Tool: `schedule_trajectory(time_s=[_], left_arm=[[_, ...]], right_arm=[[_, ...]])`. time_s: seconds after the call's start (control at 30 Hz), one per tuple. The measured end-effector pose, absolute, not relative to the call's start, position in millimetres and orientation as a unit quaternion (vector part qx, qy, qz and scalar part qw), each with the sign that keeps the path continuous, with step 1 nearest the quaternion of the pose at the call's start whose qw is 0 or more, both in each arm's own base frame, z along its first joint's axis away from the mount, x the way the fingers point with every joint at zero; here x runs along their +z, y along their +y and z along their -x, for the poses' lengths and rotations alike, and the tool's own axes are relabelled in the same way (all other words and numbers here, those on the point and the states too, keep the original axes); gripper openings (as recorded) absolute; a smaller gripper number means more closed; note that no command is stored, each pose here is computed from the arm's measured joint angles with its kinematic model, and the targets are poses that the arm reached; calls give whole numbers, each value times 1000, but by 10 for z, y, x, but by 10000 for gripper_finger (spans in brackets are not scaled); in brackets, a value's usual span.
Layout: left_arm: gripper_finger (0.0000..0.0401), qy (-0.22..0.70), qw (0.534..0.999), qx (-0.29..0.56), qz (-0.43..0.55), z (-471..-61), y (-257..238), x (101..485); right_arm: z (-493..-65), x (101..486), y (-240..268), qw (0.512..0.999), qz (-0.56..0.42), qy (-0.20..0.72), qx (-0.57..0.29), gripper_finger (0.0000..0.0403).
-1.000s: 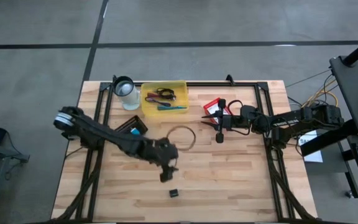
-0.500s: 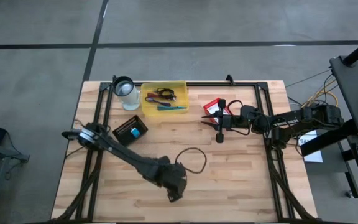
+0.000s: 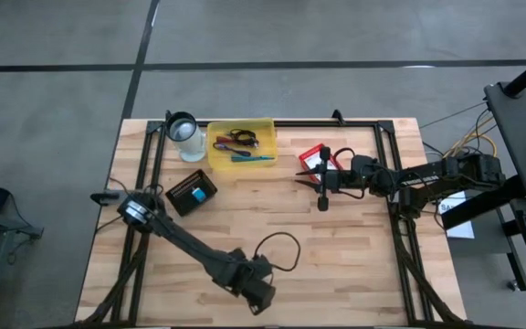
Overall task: Pick and place items into bin
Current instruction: Put the black charger adapter into the black bin
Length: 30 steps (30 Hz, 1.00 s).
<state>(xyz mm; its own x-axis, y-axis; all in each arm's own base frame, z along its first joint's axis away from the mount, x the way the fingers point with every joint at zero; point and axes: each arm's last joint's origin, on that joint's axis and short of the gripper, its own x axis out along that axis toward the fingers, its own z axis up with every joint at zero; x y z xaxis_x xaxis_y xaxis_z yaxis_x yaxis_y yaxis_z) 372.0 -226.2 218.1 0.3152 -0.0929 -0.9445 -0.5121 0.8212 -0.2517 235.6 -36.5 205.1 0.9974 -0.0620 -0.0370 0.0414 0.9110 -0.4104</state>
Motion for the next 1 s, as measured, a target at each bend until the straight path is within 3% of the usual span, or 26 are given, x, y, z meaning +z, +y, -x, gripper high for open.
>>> schedule_trajectory(time_s=[1.0], left_arm=[[251, 589, 790, 65, 158, -3720, -2248, 1842]], right_arm=[[-2356, 2056, -364, 975, 220, 23, -27, 68]])
